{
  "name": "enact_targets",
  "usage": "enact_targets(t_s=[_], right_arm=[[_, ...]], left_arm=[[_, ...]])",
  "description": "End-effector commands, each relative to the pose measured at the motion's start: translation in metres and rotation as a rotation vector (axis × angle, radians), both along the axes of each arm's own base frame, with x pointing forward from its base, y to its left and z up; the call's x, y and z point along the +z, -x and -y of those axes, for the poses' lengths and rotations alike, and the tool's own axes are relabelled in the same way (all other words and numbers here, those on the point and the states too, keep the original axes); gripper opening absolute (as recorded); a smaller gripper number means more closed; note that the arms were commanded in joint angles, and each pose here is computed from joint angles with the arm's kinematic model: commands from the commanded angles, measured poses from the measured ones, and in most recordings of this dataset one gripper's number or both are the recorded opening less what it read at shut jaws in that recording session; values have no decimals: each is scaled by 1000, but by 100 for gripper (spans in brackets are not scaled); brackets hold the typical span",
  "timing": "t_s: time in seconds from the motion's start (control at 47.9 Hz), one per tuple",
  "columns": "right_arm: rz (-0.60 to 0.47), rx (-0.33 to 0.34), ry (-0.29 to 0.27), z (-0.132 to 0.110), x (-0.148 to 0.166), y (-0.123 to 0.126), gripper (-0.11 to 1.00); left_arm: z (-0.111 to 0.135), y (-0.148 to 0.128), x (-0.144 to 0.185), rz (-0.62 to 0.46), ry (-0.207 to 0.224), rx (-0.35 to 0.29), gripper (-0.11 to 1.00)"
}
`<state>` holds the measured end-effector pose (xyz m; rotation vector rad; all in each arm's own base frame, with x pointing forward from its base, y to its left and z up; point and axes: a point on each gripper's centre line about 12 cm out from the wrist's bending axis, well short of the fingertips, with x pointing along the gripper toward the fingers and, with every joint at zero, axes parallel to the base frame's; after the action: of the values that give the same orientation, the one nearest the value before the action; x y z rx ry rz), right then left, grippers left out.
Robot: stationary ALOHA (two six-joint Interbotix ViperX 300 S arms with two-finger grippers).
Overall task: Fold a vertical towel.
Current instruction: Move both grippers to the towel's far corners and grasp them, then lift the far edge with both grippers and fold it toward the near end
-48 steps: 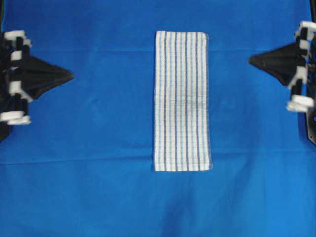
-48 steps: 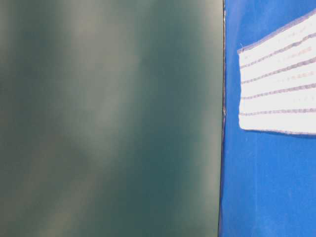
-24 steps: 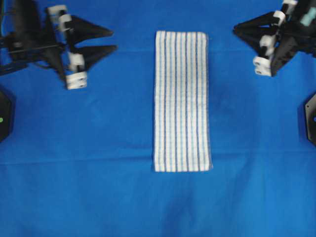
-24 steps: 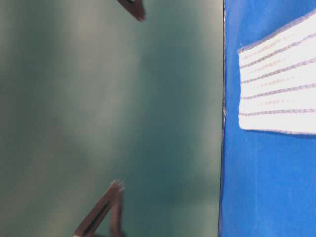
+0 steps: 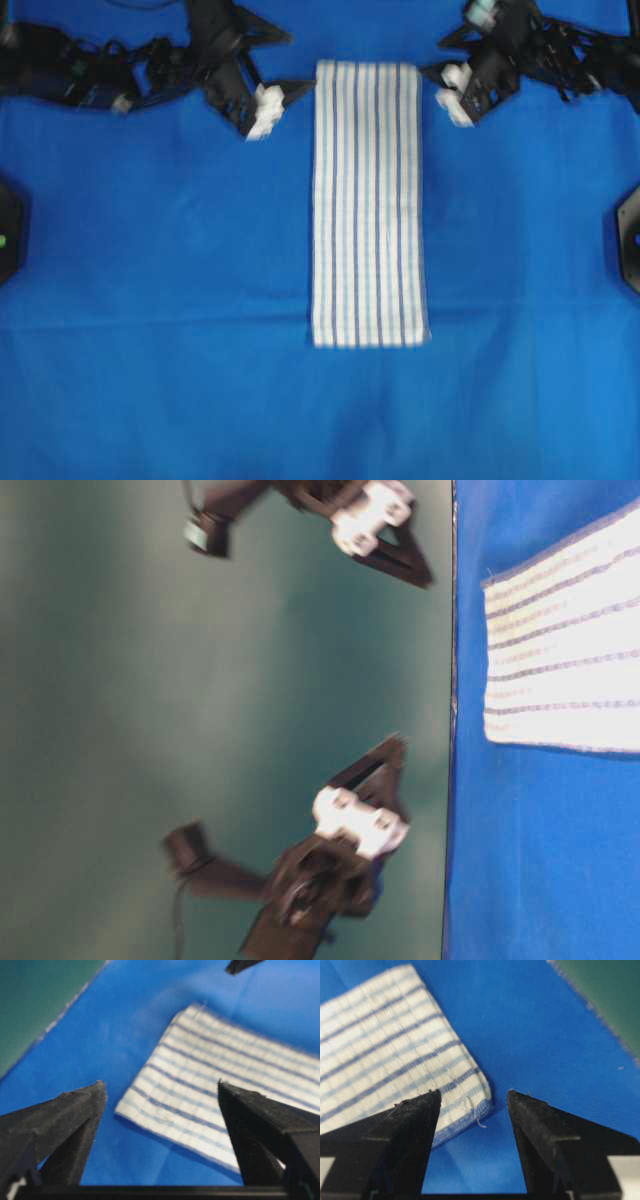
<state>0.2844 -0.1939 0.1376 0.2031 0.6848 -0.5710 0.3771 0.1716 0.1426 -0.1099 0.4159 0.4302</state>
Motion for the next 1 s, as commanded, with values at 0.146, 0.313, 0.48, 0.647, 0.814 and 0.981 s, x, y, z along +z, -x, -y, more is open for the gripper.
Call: enact_targets(t_s=[0.146,0.313,0.48,0.647,0.814,0.981], right_arm=[[-16,-19,-7,18,-22,-13,60],[-30,-27,-18,23,-37,-14,60],[-22,-34,-16,25,-38,-15,59],[-42,-34,-31,23,-45,-13,55],[-46,-25,-36,19,-51,-14,17],[-38,-29,-37,19,-52,-15,10]], left_arm=[[-27,-19,-26,-17,13,42,85],[-33,-29,-45,-43,24,42,84],[-34,-33,-64,-78,40,41,83],[-33,-31,-69,-97,50,41,67],[-32,-31,-71,-102,46,35,22],[-26,-34,-70,-105,36,15,3]])
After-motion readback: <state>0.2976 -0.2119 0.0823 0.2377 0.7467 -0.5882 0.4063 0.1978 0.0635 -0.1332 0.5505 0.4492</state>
